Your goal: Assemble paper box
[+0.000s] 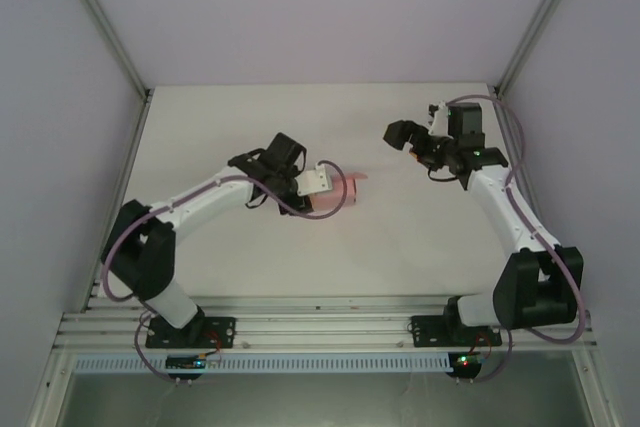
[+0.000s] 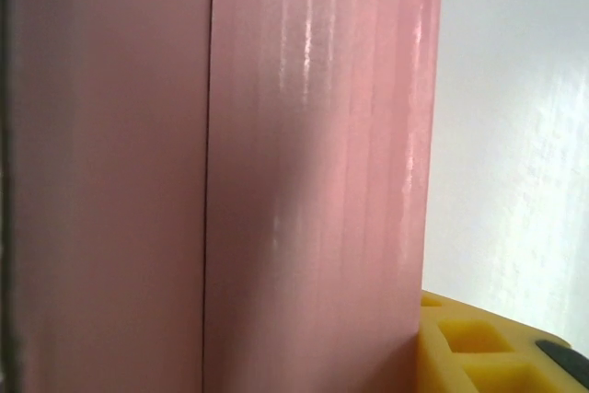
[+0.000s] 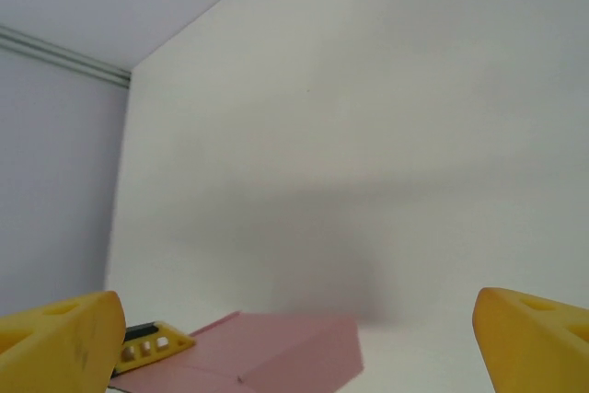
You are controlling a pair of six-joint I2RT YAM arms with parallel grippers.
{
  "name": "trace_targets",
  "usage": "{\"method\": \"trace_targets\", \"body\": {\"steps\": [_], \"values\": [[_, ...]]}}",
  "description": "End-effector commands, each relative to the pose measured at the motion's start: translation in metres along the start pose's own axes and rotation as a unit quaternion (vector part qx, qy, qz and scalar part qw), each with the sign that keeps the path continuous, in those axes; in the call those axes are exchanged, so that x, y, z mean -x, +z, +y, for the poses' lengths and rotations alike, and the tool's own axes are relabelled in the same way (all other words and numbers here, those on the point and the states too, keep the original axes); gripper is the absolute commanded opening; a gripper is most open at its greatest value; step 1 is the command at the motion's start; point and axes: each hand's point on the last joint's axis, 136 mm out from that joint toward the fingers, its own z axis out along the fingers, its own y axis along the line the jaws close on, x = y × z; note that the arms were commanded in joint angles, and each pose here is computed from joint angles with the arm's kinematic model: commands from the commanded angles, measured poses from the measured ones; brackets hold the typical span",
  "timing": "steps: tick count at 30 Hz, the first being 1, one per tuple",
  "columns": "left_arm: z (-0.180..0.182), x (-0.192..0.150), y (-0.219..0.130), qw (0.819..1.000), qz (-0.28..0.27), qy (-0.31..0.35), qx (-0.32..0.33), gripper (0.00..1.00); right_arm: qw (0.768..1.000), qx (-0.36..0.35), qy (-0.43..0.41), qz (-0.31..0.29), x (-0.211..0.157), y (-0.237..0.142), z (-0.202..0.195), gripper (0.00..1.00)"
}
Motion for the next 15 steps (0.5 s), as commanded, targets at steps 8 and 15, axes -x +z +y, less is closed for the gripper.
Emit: {"method": "trace_targets", "body": {"steps": [8,15], "values": [[-0.027,-0.027,0.014,0.986,0.074,-0.059,-0.135,0.44,0.970,0.078,-0.229,-0.002,-0.027,-0.003,0.021,0.99],[-0.026,-0.023,0.012,0.988,0.062,-0.051,-0.134,0.44,0.931,0.132,-0.332,0.075,-0.074,0.005,0.045,0.92]]}}
